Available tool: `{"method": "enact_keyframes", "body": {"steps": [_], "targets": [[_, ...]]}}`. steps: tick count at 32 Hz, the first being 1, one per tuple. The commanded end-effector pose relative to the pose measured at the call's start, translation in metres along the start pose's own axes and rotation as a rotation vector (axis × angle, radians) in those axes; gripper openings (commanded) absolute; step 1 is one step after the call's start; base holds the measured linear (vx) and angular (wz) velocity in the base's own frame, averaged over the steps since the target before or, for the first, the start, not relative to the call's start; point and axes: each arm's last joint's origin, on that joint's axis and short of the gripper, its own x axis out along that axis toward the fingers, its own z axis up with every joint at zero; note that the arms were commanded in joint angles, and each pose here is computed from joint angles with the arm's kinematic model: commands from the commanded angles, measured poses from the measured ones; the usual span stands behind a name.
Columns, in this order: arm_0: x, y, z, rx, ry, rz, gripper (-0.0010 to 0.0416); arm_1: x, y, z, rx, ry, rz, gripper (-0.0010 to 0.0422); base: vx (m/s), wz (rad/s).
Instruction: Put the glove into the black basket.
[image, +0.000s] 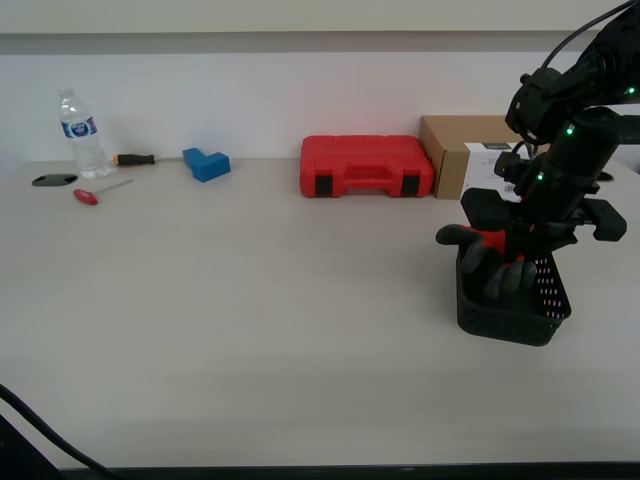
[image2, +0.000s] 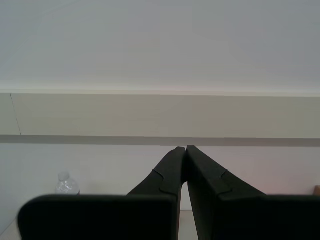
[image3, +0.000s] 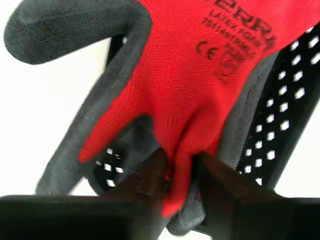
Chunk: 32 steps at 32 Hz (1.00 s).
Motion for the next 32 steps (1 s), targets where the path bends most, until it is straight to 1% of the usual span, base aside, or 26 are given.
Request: {"method": "enact_keyframes", "body": {"steps": [1, 6, 9, 10, 13, 17, 32], "targets": [[0.000, -0.001, 0.000, -0.050, 0.000, -0.041, 0.0119, 0.000, 0.000, 0.001, 0.000, -0.006, -0.001, 0.0000, 0.000, 0.000], [-0.001, -0.001, 0.001, -0.053, -0.006, -0.038, 0.0123, 0.000, 0.000, 0.001, 0.000, -0.005, -0.001, 0.0000, 0.000, 0.000], [-0.008, 0.001, 0.005, -0.056, -0.048, -0.027, 0.0123, 0.000, 0.000, 0.001, 0.000, -0.006, -0.001, 0.0000, 0.000, 0.000], [-0.013, 0.002, 0.008, -0.058, -0.083, -0.021, 0.0123, 0.000, 0.000, 0.001, 0.000, -0.006, -0.001, 0.0000, 0.000, 0.000], [-0.040, 0.007, 0.022, -0.071, -0.247, 0.006, 0.0123, 0.000, 0.000, 0.001, 0.000, -0.006, -0.001, 0.0000, 0.000, 0.000], [-0.059, 0.010, 0.032, -0.080, -0.382, 0.020, 0.0123, 0.000, 0.000, 0.001, 0.000, -0.005, -0.001, 0.0000, 0.000, 0.000], [-0.059, 0.011, 0.032, -0.081, -0.386, 0.022, 0.0123, 0.000, 0.000, 0.001, 0.000, -0.005, -0.001, 0.0000, 0.000, 0.000]]}}
